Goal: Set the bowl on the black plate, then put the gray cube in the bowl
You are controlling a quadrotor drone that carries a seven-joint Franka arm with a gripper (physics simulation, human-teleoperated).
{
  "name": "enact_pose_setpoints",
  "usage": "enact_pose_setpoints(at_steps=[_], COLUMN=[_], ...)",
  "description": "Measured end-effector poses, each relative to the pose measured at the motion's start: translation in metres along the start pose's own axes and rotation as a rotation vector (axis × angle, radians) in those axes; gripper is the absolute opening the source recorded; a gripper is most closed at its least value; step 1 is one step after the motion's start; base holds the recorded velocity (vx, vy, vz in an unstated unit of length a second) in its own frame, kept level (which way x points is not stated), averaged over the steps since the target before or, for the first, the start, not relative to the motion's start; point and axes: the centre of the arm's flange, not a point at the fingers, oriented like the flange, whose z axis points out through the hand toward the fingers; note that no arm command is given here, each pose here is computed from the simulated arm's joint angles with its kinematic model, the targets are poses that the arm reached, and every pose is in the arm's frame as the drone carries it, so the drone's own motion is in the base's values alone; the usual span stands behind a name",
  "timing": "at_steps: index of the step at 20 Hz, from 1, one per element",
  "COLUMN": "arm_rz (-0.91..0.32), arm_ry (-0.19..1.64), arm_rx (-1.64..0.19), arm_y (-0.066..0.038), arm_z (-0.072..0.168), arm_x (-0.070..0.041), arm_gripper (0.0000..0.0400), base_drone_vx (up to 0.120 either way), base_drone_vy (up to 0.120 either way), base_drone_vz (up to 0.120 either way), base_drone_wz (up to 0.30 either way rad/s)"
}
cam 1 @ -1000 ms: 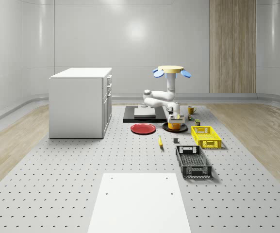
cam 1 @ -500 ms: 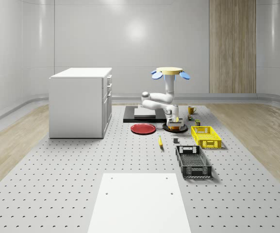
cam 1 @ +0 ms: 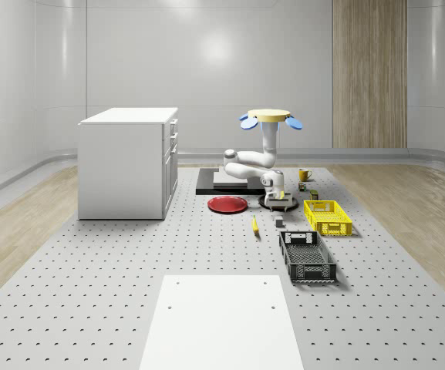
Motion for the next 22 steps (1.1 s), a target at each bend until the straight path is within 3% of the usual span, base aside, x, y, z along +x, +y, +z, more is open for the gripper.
enact_pose_setpoints(at_steps=[19, 22], arm_rz=[0.000, 0.000], arm_ry=[0.000, 0.000], arm_rx=[0.000, 0.000], arm_y=[0.0000, 0.0000], arm_z=[0.0000, 0.0007], arm_x=[0.0000, 0.0000], arm_gripper=[0.0400, 0.0400], base_drone_vx=[0.120, 0.000], base_drone_vy=[-0.023, 0.000], base_drone_vz=[0.000, 0.000], base_drone_wz=[0.000, 0.000])
